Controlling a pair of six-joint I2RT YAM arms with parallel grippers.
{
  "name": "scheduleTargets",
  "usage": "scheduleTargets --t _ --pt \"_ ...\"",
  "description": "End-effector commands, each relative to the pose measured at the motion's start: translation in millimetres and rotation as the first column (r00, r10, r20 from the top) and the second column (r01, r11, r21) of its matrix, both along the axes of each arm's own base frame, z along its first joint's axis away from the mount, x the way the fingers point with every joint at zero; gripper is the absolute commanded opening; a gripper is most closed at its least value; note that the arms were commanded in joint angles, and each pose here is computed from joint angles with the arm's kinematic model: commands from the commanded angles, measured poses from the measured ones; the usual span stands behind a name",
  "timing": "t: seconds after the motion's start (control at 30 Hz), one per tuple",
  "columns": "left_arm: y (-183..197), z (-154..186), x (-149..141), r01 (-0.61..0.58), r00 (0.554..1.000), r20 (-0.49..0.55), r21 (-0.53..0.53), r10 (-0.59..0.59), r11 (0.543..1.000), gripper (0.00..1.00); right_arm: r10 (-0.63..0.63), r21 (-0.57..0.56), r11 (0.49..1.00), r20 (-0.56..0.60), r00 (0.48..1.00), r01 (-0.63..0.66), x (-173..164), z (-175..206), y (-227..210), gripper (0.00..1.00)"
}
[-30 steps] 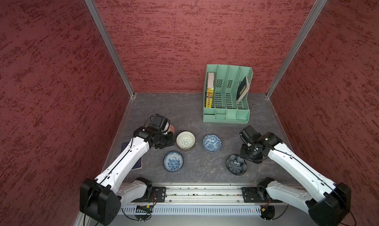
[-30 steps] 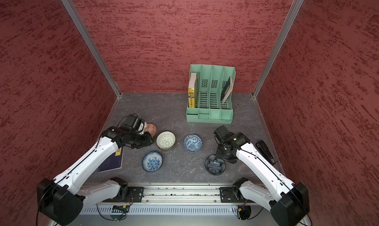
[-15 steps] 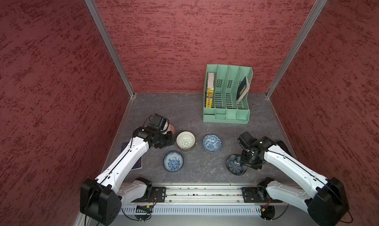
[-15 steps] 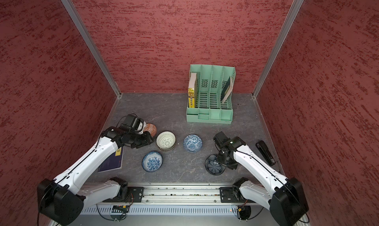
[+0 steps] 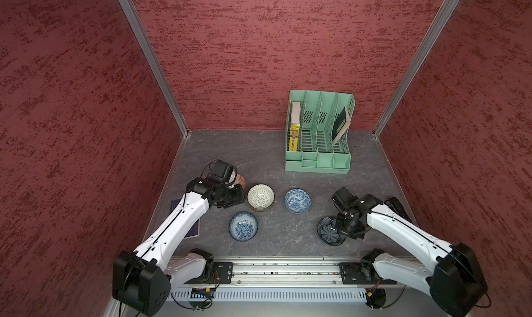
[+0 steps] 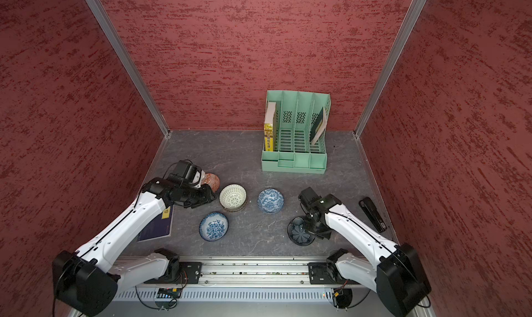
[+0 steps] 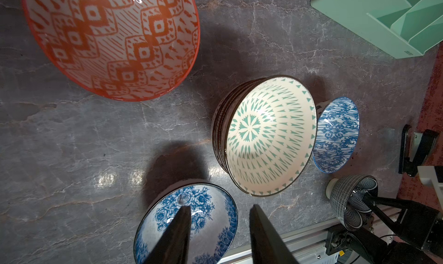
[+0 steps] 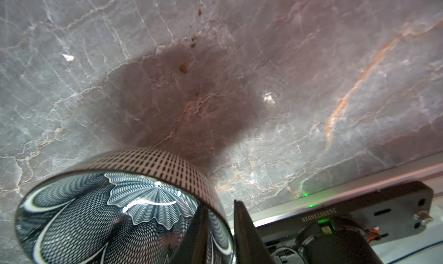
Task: Stack the bowls
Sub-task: Pick up the bowl from the center of the board.
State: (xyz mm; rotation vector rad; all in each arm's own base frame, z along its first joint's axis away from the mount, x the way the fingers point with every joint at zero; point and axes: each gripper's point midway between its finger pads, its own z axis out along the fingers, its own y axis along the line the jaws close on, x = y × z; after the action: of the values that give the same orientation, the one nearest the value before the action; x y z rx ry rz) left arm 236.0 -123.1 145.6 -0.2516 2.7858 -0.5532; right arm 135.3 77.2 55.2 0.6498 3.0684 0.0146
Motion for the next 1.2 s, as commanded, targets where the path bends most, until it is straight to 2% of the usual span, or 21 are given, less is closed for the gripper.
scheduleTargets --t 0.0,0.13,0.43,0.6,0.83,1.17 --pt "0.3 -1.1 1.8 0.010 1.000 0.014 -0.001 -0.010 1.000 0.43 -0.006 0.030 1.000 0.016 1.000 0.006 5.0 -2.6 5.7 0.20" --pt "0.3 -1.1 2.2 0.010 1.000 0.014 -0.001 -0.010 1.000 0.43 0.000 0.035 0.999 0.022 1.000 -0.001 7.6 -0.1 7.3 0.17" --pt "-0.3 -0.8 1.1 0.012 1.000 0.016 0.000 -0.012 1.000 0.43 0.025 0.046 0.999 0.036 0.999 -0.027 7.6 10.9 8.3 0.00" --pt "-2.9 1.0 0.3 0.022 1.000 0.016 -0.009 -0.022 1.000 0.43 0.052 0.064 0.996 0.072 0.996 -0.057 8.0 33.3 8.8 0.00" --pt "-13.0 17.0 -3.8 0.054 0.999 0.012 -0.074 -0.053 0.996 0.43 0.118 0.109 0.985 0.137 0.983 -0.133 18.9 73.4 19.9 0.00" --pt "-43.0 58.1 -5.7 0.142 0.989 -0.002 -0.231 -0.146 0.963 0.44 0.225 0.192 0.946 0.196 0.954 -0.262 50.1 120.2 54.9 0.00"
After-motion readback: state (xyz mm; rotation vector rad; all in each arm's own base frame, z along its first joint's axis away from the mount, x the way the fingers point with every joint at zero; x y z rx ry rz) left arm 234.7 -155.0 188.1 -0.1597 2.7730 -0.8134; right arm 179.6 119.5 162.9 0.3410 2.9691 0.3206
